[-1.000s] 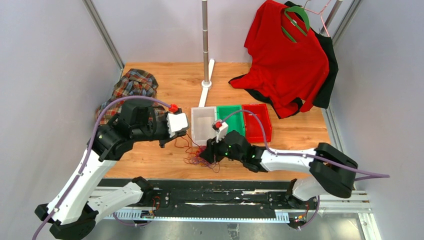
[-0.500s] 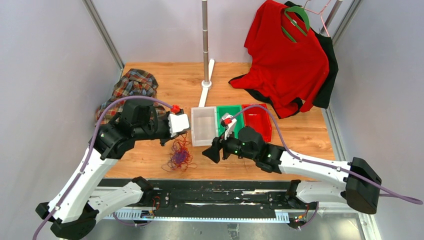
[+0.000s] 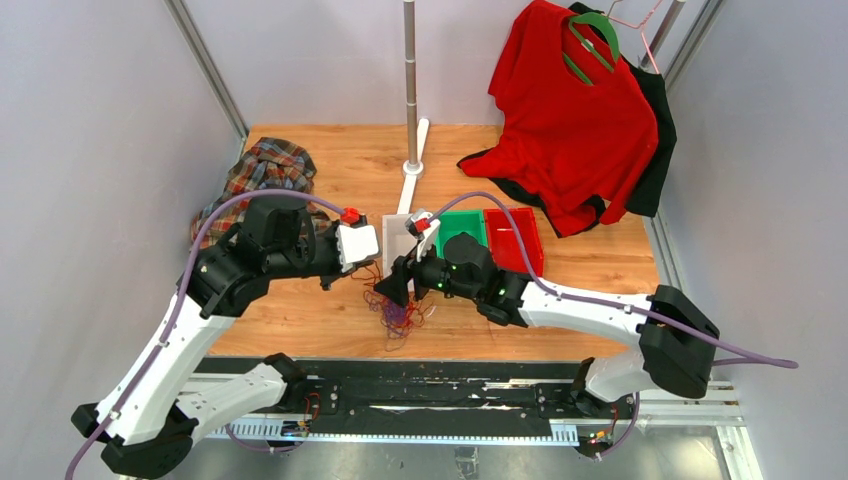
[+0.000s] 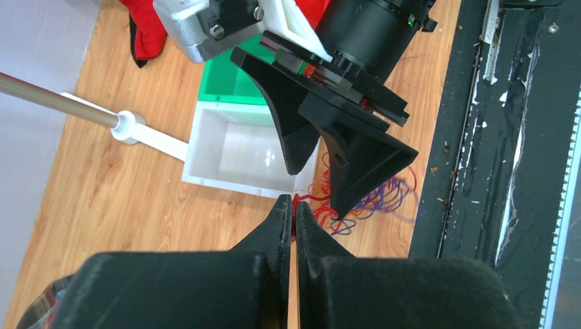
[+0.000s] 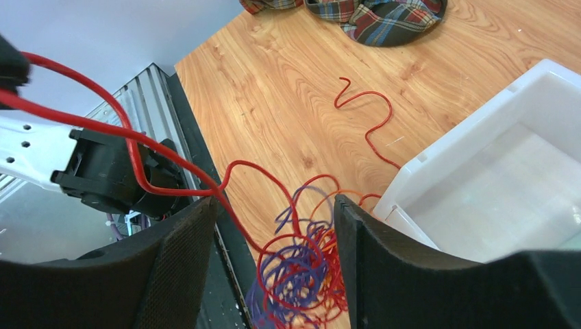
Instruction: Untangle the cables
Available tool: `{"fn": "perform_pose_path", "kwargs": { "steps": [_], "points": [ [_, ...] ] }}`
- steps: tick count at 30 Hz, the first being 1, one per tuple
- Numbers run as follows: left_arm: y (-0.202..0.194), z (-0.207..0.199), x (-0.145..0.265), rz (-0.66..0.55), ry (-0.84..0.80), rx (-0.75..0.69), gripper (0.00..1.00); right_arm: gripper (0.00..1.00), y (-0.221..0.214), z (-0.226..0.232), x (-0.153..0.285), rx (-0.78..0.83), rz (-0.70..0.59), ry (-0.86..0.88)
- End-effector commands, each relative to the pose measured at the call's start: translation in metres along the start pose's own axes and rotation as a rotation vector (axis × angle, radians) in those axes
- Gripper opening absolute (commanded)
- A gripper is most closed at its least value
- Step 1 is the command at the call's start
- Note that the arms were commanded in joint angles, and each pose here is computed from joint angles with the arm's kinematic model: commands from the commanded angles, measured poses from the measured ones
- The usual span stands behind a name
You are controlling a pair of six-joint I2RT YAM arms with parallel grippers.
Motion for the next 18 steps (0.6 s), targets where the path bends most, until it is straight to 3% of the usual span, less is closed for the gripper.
{"fn": "perform_pose_path", "kwargs": {
  "steps": [1,7,18],
  "points": [
    [0.017,0.000,0.008,-0.066,0.017,-0.034,0.00,0.61,0.008,-0.005,-0.005,0.005,-0.055,-0.030],
    [0.023,-0.002,0.009,-0.082,-0.007,-0.023,0.00,0.49,-0.006,-0.014,-0.004,0.016,-0.019,-0.098],
    [0.034,-0.009,0.012,-0.087,-0.073,0.030,0.00,0.48,-0.008,-0.019,-0.029,0.008,-0.035,-0.153]
  ]
}}
Point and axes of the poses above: each gripper's point midway between its finger pads, its own x axis back along the fingers, its own z axis along the line the jaws close on, y = z × x, the point moved 7 cm from there along x, back along the fingers, and after that the axes turned 15 degrees about x, right-handed, at the moved point
